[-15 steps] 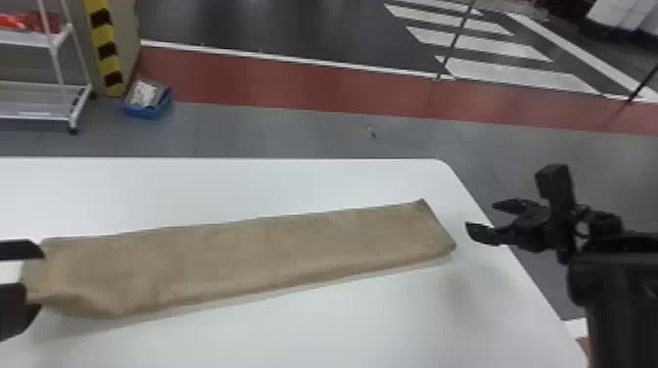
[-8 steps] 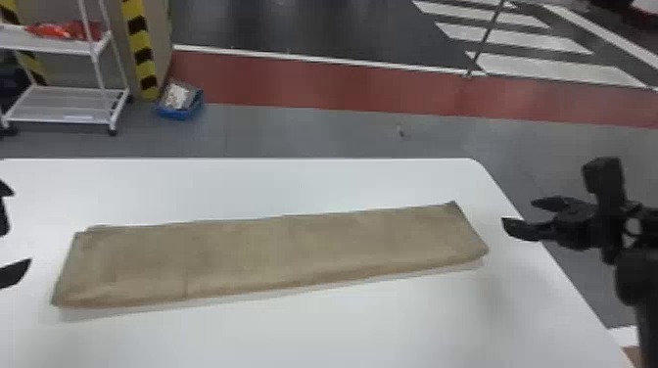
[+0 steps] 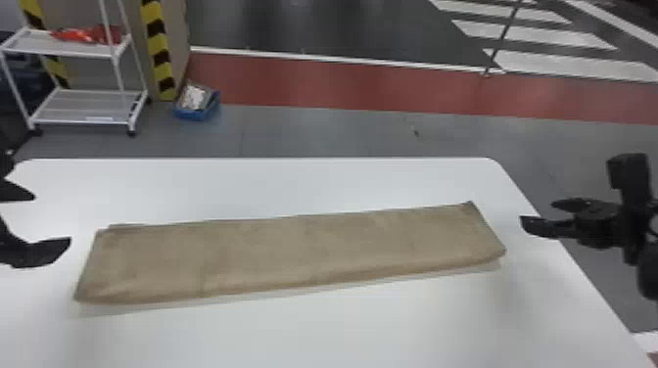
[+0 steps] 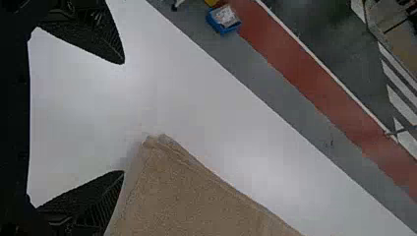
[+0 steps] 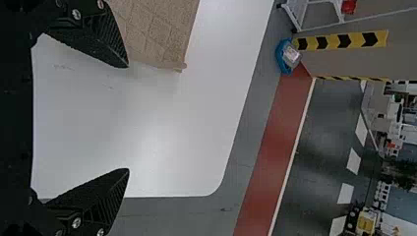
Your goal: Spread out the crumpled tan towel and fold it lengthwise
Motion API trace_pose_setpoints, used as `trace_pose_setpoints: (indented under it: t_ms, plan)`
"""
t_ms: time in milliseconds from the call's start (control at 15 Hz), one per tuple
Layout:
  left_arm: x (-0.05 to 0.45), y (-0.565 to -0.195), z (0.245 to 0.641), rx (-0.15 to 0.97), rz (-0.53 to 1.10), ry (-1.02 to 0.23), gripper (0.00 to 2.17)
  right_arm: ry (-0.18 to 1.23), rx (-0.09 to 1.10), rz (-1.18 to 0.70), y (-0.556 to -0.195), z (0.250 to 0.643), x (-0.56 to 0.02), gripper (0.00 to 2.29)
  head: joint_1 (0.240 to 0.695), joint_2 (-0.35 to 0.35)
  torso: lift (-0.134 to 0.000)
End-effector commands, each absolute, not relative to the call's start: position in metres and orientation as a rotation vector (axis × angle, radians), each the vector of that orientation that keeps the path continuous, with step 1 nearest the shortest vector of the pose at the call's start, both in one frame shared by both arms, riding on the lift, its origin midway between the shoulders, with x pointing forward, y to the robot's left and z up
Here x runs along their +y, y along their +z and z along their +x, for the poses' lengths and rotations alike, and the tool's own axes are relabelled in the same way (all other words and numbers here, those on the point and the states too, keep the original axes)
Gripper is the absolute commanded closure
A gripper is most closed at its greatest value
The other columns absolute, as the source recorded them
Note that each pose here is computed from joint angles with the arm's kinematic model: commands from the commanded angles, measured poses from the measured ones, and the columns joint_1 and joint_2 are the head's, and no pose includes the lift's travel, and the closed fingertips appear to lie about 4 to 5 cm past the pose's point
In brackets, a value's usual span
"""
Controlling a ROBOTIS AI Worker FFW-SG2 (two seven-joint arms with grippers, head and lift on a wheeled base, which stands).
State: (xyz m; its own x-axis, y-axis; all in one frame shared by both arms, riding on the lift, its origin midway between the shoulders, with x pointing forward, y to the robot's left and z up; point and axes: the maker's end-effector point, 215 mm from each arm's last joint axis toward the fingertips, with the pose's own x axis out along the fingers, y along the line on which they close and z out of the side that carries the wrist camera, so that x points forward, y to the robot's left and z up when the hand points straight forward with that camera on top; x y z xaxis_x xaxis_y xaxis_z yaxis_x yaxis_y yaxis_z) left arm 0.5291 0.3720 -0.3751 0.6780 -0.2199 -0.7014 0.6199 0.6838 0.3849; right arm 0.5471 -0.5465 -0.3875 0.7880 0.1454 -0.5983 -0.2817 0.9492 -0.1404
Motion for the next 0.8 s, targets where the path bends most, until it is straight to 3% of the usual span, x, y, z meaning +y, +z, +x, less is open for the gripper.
trace_pose_setpoints:
  t_ms: [0,200,733]
  plan:
    - [0.371,-0.385,0.533,0.703,0.525,-0.470,0.11,0.220,0.628,-0.164,-0.389,0.546,-0.546,0.15,0.695,-0.176,-0.124]
    - [0.372,-0.398,0.527,0.755,0.343,-0.432,0.15,0.208,0.628,-0.142,-0.389,0.543,-0.550,0.15,0.695,-0.176,-0.124]
    - [0.373,-0.407,0.519,0.779,0.291,-0.407,0.15,0.203,0.610,-0.120,-0.385,0.544,-0.551,0.14,0.695,-0.182,-0.124]
